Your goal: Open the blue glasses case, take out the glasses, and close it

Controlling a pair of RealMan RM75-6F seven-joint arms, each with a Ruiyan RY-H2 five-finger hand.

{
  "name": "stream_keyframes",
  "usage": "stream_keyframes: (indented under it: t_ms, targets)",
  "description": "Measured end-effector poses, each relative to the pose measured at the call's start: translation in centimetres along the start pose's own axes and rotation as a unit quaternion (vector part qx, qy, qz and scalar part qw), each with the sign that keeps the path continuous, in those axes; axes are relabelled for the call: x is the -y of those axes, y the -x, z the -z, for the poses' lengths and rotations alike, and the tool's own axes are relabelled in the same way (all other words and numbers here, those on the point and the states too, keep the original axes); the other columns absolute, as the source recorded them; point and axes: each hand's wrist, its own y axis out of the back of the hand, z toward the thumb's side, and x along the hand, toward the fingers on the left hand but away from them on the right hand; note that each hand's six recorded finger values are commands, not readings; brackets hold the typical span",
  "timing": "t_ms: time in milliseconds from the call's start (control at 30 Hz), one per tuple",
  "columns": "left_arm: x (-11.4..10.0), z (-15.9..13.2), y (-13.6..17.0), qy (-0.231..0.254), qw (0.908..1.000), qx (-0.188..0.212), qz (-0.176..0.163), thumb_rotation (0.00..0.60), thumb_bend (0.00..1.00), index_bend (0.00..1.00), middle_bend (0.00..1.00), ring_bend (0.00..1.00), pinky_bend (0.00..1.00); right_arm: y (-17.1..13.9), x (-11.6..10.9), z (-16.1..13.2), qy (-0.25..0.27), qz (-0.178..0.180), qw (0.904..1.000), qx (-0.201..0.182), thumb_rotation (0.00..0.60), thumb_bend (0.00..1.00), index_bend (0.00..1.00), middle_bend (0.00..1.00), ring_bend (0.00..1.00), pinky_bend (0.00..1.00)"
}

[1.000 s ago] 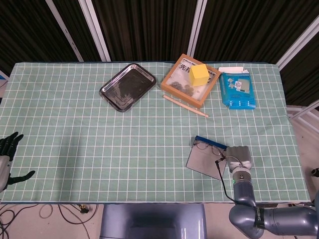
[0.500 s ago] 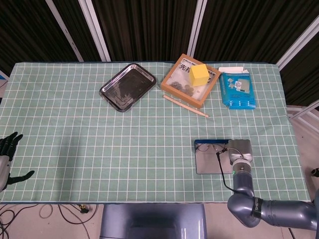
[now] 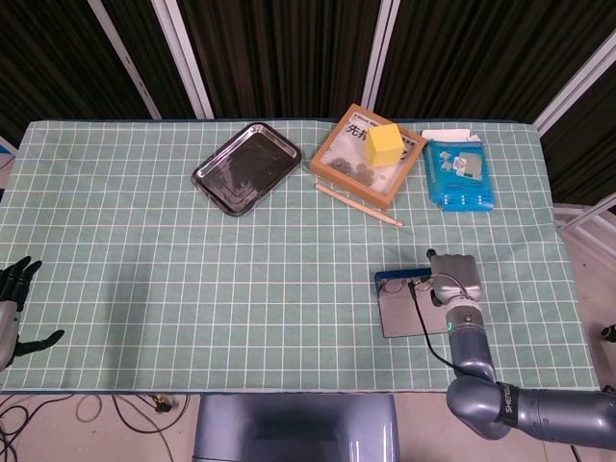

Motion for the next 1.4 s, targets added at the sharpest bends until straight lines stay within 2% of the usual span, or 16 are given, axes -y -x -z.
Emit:
stream_keyframes:
  t_ms: [167,300,667,1400]
  targets:
    - [0.0,-0.1,0.1,-0.008,0.9999,0.003,-0.011,0.600,0.00,0.00,0.00,0.00,0.00,0.4,-0.9,0.1,0.040,0.021,0.9987,-0.024,0.600,0.42,0.38,0.90,0.99,1.00]
    - [-0.1,-0.1,0.1,-0.011,0.9998,0.004,-0.017,0.600,0.00,0.00,0.00,0.00,0.00,1.3,-0.9,0.5,0.052,0.026,0.9976,-0.037,0.600,0.41,0.41,0.90,0.99,1.00]
    - [0.0,-0.5,0.0,-0.019,0.9995,0.010,-0.025,0.600,0.00,0.00,0.00,0.00,0.00,3.2,1.2,1.1,0.061,0.001,0.9973,-0.040,0.600,0.41,0.41,0.90,0.99,1.00]
    - [0.1,-0.3,-0.5,-0.018,0.9996,0.007,-0.022,0.600,0.00,0.00,0.00,0.00,0.00,4.9,2.9,-0.1,0.063,-0.015,0.9974,-0.033,0.600,0.41,0.41,0.90,0.99,1.00]
